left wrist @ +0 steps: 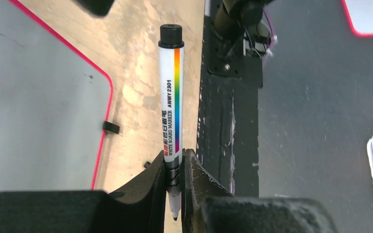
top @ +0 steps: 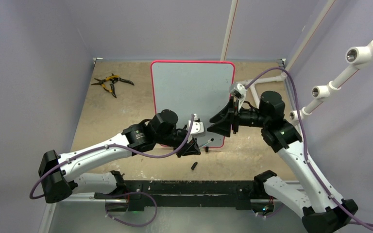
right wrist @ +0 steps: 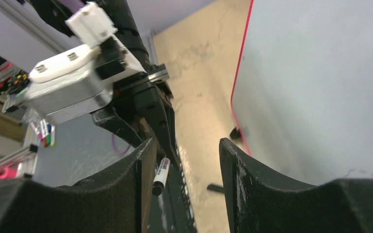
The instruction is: Write a sentence on the whiteboard
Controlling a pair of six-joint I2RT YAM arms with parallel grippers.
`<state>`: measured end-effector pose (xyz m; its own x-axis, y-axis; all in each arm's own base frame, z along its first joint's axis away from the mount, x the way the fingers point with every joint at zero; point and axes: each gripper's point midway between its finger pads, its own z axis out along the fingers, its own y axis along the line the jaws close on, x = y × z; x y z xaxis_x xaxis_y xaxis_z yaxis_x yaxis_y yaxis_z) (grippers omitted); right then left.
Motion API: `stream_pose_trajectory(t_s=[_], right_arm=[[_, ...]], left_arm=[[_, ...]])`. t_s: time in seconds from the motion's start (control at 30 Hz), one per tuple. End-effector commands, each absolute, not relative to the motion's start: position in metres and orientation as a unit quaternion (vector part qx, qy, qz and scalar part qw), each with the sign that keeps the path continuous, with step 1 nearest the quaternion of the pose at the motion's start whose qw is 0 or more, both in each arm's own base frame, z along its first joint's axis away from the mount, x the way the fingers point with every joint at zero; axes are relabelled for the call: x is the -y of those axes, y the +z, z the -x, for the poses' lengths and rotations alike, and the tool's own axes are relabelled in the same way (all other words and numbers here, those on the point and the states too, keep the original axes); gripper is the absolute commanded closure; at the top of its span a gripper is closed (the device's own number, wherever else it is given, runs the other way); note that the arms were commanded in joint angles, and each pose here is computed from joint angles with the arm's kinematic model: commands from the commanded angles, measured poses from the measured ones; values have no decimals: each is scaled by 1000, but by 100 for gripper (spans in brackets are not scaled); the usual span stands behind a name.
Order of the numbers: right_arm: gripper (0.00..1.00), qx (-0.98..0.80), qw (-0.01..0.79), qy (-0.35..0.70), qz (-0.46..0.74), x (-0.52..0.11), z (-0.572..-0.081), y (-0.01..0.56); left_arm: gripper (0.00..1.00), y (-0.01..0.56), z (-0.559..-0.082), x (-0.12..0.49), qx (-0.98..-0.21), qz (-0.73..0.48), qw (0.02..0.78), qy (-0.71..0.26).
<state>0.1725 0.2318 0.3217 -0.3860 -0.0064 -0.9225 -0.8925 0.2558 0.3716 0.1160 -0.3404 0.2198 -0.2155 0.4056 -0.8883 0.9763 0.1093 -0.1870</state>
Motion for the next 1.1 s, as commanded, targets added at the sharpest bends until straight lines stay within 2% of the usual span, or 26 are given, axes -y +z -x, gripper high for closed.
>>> stream_pose_trajectory(t_s=[0.0, 0.6, 1.07], right_arm=[[48, -691, 350, 517, 365, -228, -150, 294], [48, -713, 270, 531, 369, -259, -129, 258], [55, -737, 231, 512, 375, -271, -117, 225]], left_arm=[[100, 210, -104, 339, -632, -575, 311, -417], [100, 191, -106, 345, -647, -571, 286, -417], [100, 189, -110, 344, -652, -566, 291, -412]])
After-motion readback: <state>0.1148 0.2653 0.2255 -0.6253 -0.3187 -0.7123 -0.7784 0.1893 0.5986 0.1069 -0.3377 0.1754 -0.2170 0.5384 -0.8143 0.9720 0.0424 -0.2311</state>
